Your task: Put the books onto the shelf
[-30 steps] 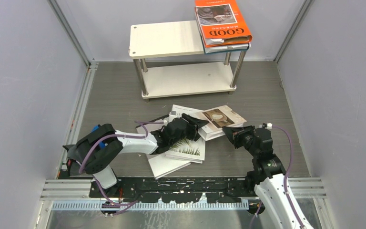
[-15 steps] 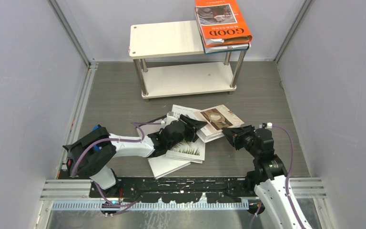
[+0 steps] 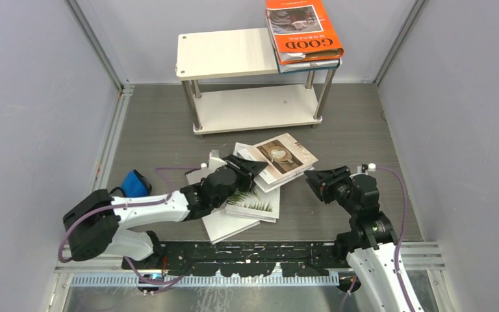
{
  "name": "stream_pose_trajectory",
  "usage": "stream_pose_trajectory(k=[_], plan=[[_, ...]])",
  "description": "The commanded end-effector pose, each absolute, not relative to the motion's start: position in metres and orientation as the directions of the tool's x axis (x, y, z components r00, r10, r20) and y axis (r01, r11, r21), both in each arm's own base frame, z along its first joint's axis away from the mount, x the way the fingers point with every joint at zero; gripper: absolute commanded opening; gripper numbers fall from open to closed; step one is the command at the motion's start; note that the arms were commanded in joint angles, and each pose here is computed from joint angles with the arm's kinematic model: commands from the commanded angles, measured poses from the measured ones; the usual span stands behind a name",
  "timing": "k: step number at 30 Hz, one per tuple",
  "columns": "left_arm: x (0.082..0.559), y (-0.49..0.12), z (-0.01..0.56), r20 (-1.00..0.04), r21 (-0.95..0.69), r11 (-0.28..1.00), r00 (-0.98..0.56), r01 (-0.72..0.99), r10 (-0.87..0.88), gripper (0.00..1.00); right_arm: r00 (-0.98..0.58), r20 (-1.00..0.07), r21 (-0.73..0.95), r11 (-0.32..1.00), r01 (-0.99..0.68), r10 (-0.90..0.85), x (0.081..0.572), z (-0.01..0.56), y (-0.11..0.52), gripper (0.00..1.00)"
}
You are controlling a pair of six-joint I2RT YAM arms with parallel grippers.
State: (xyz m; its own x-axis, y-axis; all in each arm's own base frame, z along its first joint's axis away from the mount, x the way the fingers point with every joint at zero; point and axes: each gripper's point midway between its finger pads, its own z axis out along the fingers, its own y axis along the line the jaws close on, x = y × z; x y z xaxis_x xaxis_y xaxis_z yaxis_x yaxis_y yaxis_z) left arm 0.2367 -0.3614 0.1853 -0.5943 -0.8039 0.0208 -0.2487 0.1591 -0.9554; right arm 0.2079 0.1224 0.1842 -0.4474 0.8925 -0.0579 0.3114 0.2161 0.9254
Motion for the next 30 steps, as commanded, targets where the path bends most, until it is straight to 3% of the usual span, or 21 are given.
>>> stream_pose_trajectory(k=[1,21,30], plan=[[0.242,-0.338,0.215,-0.021,-0.974,0.135,-0.523,-0.181,-0.852,0.48,-0.459,-0.107,0.942,0.238,0.237,0.882,0.202,0.211,0.123,0.39],[0.279,-0.245,0.228,-0.066,-0.992,0.077,-0.103,-0.099,-0.992,0.5,-0.47,-0.238,0.902,0.373,0.217,0.85,0.194,0.22,0.114,0.39],[0.317,-0.247,0.219,0.015,-0.999,-0.014,-0.014,-0.049,-1.0,0.5,-0.498,-0.276,0.88,0.424,0.212,0.822,0.196,0.225,0.115,0.38]])
